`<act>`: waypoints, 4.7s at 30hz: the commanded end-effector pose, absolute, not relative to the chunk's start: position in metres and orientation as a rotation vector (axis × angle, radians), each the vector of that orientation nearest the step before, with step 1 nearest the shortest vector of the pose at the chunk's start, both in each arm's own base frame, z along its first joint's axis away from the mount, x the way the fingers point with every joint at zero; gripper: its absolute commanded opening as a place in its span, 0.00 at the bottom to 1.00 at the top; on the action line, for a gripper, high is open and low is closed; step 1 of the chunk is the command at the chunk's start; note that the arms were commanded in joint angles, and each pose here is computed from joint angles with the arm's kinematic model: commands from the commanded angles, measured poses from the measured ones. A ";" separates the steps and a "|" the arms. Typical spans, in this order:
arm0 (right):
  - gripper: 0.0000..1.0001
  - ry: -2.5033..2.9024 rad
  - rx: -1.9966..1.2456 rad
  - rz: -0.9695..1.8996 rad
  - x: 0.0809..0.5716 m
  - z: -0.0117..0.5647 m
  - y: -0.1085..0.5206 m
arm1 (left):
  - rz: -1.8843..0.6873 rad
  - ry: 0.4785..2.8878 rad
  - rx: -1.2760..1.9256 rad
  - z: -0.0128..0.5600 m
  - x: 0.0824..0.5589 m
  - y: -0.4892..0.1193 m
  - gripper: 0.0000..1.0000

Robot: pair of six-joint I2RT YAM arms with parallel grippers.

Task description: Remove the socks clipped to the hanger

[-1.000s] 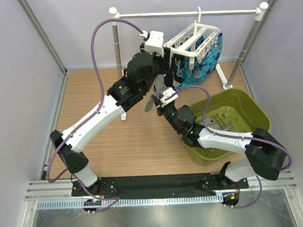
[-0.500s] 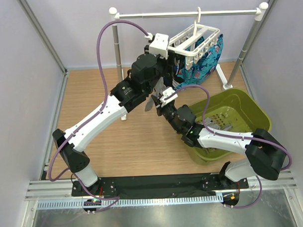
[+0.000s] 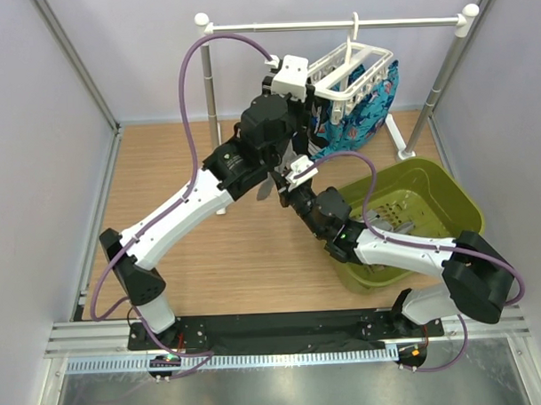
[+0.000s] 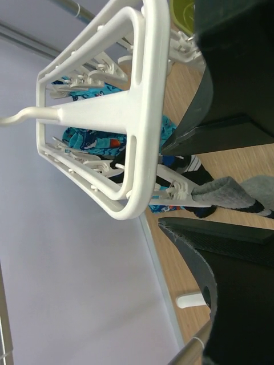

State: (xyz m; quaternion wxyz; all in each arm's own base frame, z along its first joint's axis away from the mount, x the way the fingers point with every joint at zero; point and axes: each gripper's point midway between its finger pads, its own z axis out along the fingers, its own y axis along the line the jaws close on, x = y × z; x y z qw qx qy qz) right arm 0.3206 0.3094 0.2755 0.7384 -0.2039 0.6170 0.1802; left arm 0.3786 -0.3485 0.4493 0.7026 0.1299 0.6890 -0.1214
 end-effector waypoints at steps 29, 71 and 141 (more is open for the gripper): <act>0.01 1.256 -0.381 0.458 0.307 0.320 0.304 | -0.229 1.484 0.243 0.470 0.384 -0.356 0.00; 0.01 1.882 0.383 -0.195 0.238 0.305 0.034 | -0.536 1.527 0.305 0.478 0.335 -0.359 0.51; 0.01 1.231 -0.273 0.501 0.387 0.331 0.211 | -1.026 1.573 0.322 0.426 0.367 -0.244 0.97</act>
